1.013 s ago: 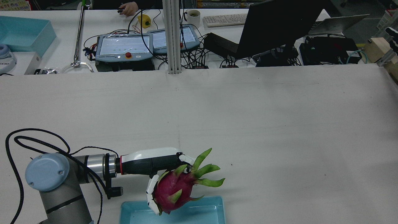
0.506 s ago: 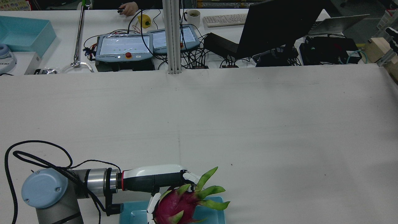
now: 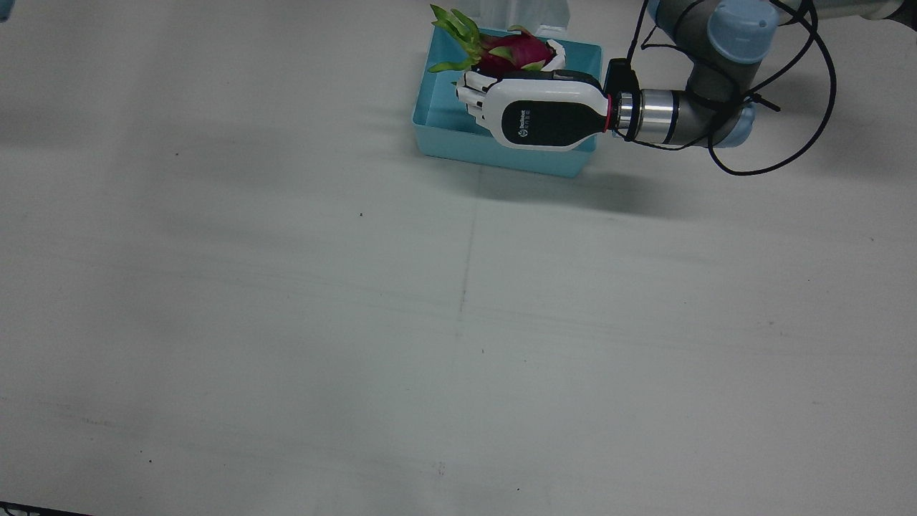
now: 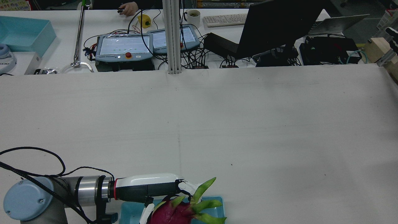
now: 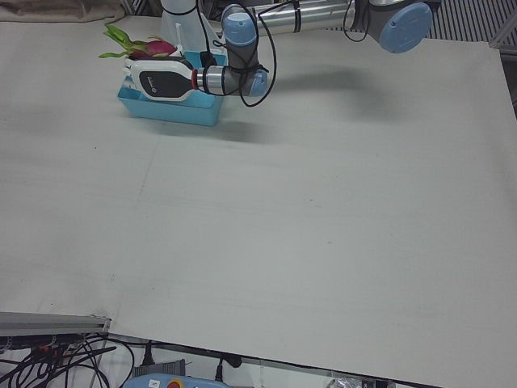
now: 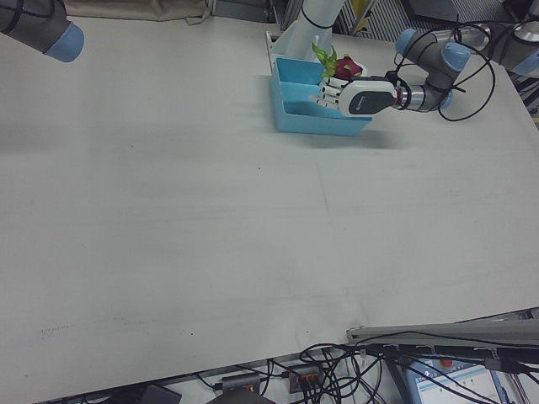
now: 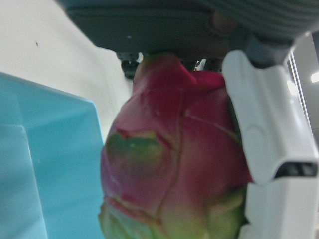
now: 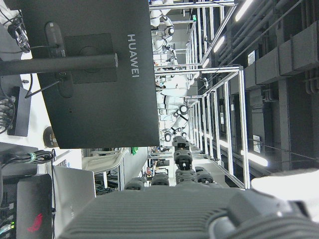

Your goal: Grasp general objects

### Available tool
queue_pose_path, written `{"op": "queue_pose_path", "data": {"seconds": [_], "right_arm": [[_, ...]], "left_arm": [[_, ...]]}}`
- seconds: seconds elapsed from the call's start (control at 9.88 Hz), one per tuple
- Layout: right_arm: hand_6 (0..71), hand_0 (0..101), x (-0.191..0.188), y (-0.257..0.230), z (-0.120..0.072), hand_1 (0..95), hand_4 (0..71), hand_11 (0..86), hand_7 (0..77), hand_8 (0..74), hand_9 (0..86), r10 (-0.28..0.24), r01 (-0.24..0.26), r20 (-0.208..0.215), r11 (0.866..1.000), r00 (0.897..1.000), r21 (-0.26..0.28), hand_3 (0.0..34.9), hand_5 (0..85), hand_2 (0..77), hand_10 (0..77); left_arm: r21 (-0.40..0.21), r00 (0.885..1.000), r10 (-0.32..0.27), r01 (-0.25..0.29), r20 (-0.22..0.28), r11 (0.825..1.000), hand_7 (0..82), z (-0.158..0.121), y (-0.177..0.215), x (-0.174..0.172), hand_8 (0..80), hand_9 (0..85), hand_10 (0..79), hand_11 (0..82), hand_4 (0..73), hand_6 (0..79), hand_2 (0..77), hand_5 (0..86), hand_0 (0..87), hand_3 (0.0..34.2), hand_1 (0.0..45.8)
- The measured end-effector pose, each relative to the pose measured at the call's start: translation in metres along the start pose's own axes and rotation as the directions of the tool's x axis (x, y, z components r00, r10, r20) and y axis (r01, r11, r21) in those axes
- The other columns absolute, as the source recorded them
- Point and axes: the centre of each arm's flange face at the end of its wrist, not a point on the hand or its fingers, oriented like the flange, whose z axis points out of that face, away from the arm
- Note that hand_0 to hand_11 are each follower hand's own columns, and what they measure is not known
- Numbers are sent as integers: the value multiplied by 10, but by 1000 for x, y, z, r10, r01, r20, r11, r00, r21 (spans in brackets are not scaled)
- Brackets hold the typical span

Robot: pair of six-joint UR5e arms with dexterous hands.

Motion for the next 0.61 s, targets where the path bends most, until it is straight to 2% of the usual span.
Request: {"op": "queue_pose_path", "data": {"seconds": [0.1,0.2,0.3,0.41,0.51,0.61], "right_arm": [[0,0,0,0,0,60,0,5,0,0,11,0,0,0,1000,1000,0,0,0,16,0],[0,0,0,0,0,60,0,5,0,0,11,0,0,0,1000,1000,0,0,0,16,0],[0,0,0,0,0,60,0,5,0,0,11,0,0,0,1000,1000,-1,0,0,16,0],[0,0,0,0,0,60,0,5,0,0,11,0,0,0,1000,1000,-1,0,0,16,0],[0,0,0,1,0,60,0,5,0,0,11,0,0,0,1000,1000,-1,0,0,16,0],[0,0,0,1,0,60,0,5,0,0,11,0,0,0,1000,1000,-1,0,0,16,0]], "left_arm": [[-12,1000,1,-1,-5,1000,665,-3,6,1,453,475,0,0,300,273,355,387,748,2,0],[-21,1000,2,-3,-9,1000,611,-10,13,1,420,436,0,0,278,273,327,327,669,4,0],[-24,1000,3,-3,-10,1000,611,-19,18,2,420,436,0,0,278,273,327,327,669,4,0],[-23,1000,2,-3,-9,1000,502,-27,21,1,218,273,0,0,120,185,245,180,470,0,0],[-22,1000,2,-2,-8,1000,398,-31,23,0,87,180,0,0,76,109,147,158,470,0,0],[-21,1000,3,-3,-8,1000,267,-34,23,1,16,65,0,0,76,98,33,158,470,0,0]]}}
